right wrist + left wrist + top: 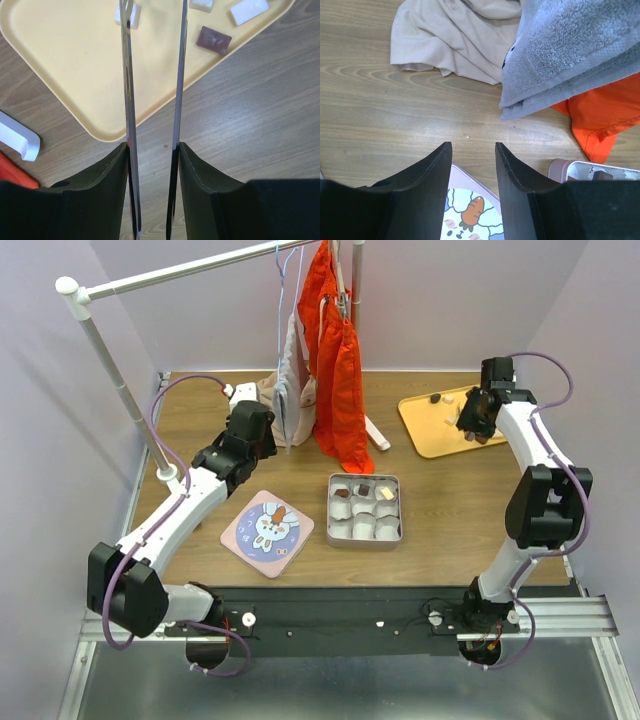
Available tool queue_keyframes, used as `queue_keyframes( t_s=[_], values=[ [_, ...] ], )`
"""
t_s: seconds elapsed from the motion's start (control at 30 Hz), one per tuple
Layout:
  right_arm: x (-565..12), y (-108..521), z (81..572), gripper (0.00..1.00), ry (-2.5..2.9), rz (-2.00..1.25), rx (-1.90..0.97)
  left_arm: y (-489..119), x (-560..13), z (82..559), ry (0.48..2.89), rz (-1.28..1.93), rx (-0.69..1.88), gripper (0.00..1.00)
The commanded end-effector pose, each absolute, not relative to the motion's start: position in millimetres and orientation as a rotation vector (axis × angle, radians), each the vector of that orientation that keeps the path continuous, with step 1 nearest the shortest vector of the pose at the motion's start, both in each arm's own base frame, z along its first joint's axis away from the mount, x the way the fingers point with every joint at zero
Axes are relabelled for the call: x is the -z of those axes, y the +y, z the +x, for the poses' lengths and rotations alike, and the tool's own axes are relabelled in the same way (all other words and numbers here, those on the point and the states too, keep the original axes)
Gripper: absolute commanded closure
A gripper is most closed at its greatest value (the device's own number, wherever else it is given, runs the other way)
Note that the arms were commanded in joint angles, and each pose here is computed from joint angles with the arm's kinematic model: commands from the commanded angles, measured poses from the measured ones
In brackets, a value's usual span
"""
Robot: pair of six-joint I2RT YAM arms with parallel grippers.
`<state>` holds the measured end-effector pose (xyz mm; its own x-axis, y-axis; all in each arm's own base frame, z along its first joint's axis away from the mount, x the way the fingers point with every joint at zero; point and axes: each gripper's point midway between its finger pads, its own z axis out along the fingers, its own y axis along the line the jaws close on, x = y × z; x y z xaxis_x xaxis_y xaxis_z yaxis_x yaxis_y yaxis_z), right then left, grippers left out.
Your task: Pack the chocolate
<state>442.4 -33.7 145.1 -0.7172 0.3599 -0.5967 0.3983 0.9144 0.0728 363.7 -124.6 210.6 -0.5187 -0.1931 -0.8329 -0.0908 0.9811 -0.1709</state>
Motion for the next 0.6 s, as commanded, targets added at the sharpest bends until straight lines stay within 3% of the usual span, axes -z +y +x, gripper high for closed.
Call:
queue_keyframes(
  t_s=[0.0, 0.17, 0.43, 0.57],
  values=[
    [-148, -39, 462, 0.50, 2.404, 0.524, 0.051, -126, -223, 374, 2.083, -0.216, 0.140, 0.51],
    [-144, -42, 466, 0.53, 2.405, 0.528, 0.045, -127, -222, 376, 2.088, -0.215, 0.141, 0.51],
    [-151, -42, 466, 0.70, 2.390, 0.519, 0.030, -127, -222, 376, 2.089, -0.218, 0.145, 0.51],
    [-170, -38, 460, 0.73, 2.352, 0.516, 0.001, -125, -226, 373, 2.082, -0.220, 0.142, 0.51]
  ],
)
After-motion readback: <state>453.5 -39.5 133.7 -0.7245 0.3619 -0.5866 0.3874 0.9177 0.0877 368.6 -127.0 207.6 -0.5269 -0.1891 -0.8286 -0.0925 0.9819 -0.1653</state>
